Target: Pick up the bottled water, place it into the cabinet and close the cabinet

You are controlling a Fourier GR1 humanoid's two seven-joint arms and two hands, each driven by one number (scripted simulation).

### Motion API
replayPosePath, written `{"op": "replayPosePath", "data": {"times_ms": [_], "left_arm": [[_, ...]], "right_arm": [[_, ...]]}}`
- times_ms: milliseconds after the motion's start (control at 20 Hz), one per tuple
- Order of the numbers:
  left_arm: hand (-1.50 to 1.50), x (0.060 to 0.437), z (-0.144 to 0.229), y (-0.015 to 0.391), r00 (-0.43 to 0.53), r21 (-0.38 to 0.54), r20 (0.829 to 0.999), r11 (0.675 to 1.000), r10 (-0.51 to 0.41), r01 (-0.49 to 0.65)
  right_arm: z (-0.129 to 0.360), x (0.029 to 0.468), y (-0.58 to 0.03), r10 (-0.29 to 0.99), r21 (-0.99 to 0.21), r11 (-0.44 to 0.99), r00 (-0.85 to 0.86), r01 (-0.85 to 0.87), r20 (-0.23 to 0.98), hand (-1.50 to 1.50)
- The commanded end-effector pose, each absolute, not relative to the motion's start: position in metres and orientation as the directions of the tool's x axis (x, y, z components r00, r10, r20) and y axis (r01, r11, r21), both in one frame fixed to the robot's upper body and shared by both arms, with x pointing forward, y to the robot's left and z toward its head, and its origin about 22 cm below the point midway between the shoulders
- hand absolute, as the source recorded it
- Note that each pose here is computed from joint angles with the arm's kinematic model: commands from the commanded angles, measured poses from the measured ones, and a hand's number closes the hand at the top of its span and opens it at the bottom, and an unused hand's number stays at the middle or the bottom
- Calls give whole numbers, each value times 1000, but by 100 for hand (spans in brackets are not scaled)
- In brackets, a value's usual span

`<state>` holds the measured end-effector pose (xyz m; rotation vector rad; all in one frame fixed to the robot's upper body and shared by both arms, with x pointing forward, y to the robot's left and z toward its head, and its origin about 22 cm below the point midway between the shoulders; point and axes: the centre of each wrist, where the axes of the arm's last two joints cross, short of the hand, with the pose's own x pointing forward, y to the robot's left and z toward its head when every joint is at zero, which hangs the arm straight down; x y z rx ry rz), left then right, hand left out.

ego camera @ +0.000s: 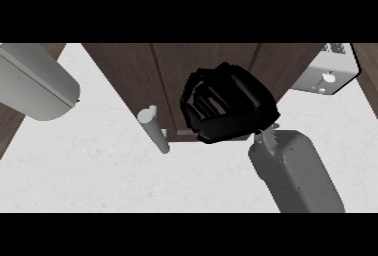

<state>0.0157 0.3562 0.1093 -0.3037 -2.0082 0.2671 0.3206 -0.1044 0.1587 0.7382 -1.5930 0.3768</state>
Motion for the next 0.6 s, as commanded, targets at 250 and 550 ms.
{"op": "replayPosePath", "data": {"times_ms": [250,550], "left_arm": [[-150,-10,114,365,-430,-317,843,944,323,88],[-150,7,108,368,-419,-333,841,938,342,96]], "right_arm": [[170,376,-119,-202,134,718,-21,-683,979,150],[167,385,-88,-177,137,688,18,-713,984,150]]}}
